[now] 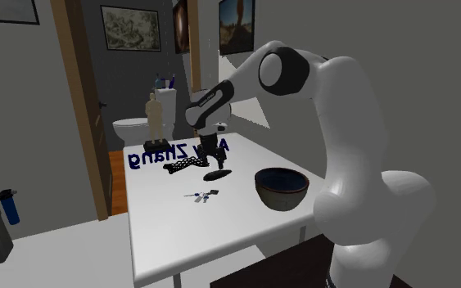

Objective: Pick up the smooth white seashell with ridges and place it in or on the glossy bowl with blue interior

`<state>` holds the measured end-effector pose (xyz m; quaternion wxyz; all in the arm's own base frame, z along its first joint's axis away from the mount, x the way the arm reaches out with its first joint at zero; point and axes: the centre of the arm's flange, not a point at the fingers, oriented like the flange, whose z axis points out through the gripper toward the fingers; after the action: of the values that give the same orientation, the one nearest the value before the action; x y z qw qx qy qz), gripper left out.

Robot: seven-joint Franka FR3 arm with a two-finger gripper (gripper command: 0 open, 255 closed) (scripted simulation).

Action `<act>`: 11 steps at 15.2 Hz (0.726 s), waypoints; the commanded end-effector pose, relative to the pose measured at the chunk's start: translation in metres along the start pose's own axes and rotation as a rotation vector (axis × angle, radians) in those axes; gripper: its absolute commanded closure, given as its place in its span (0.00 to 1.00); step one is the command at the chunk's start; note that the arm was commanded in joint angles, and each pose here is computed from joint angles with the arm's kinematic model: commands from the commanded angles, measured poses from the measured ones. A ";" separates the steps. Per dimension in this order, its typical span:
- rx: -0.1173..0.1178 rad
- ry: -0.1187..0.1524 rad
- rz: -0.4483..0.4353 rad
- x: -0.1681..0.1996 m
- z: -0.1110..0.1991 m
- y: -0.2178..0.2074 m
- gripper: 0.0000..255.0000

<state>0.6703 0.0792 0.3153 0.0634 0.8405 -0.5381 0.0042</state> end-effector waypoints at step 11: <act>0.000 0.000 0.002 0.000 0.026 0.000 0.00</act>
<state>0.6689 0.0760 0.2897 0.0634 0.8399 -0.5390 0.0044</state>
